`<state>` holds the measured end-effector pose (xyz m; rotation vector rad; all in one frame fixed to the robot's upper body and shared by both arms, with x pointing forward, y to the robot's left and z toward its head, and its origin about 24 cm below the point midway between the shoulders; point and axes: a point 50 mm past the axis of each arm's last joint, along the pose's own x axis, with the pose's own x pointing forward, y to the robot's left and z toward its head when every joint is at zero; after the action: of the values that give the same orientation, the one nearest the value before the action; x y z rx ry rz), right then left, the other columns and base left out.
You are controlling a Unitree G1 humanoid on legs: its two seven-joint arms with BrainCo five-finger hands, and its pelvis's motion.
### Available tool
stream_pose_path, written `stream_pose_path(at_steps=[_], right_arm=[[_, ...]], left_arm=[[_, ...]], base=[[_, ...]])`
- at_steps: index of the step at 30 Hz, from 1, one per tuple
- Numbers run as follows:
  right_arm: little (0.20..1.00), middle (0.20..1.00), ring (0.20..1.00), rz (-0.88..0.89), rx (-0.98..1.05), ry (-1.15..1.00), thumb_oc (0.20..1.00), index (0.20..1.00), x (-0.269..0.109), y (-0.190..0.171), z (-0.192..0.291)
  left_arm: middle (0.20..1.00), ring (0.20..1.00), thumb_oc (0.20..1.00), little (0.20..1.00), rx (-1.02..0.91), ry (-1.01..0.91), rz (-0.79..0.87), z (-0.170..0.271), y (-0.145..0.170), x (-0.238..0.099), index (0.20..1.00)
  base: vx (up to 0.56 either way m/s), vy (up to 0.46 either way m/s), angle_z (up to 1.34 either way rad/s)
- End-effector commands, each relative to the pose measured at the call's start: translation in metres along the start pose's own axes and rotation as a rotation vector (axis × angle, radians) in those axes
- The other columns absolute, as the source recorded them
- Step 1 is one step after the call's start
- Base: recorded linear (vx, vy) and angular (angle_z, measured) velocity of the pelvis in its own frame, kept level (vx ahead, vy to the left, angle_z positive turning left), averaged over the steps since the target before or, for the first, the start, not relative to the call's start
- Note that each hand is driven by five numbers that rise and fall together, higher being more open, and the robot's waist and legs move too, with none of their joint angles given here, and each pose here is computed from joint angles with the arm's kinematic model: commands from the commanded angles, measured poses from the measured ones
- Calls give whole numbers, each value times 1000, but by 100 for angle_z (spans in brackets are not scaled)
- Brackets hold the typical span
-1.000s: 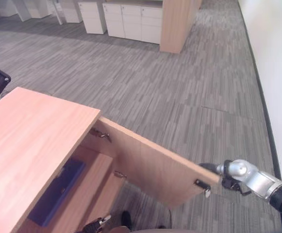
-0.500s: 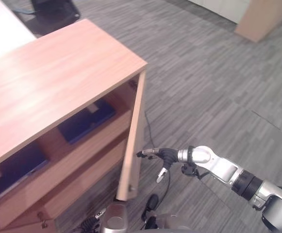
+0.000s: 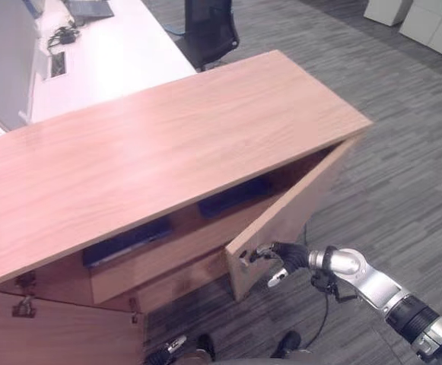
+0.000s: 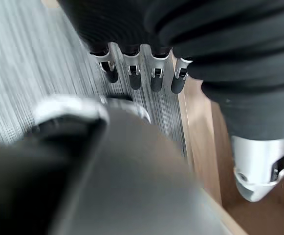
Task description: Put the empty folder in the office cabinet
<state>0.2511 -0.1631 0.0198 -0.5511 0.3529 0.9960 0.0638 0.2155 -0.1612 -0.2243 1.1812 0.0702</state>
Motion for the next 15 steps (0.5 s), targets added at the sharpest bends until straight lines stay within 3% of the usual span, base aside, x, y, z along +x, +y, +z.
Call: stream_pose_path(at_steps=[1,9,13,15], right_arm=[[1000,1000,1000,83,-88,-170,1000,1000,24,9,41],[1000,1000,1000,-68,-14,-86,1000,1000,40,2,16],[1000,1000,1000,-177,49,-101,1000,1000,32,-12,11],[1000,1000,1000,-245,121,-70,1000,1000,24,-20,-4]], left_arm=[[1000,1000,1000,1000,16,-33,-21,12,2,1,1000],[1000,1000,1000,1000,43,-44,-41,17,-2,2,1000],[1000,1000,1000,1000,97,-93,-1,43,4,6,1000],[1000,1000,1000,1000,99,-99,18,47,7,6,1000]], base=[[-52,153,37],[-18,193,48],[34,-24,94],[75,-244,212]])
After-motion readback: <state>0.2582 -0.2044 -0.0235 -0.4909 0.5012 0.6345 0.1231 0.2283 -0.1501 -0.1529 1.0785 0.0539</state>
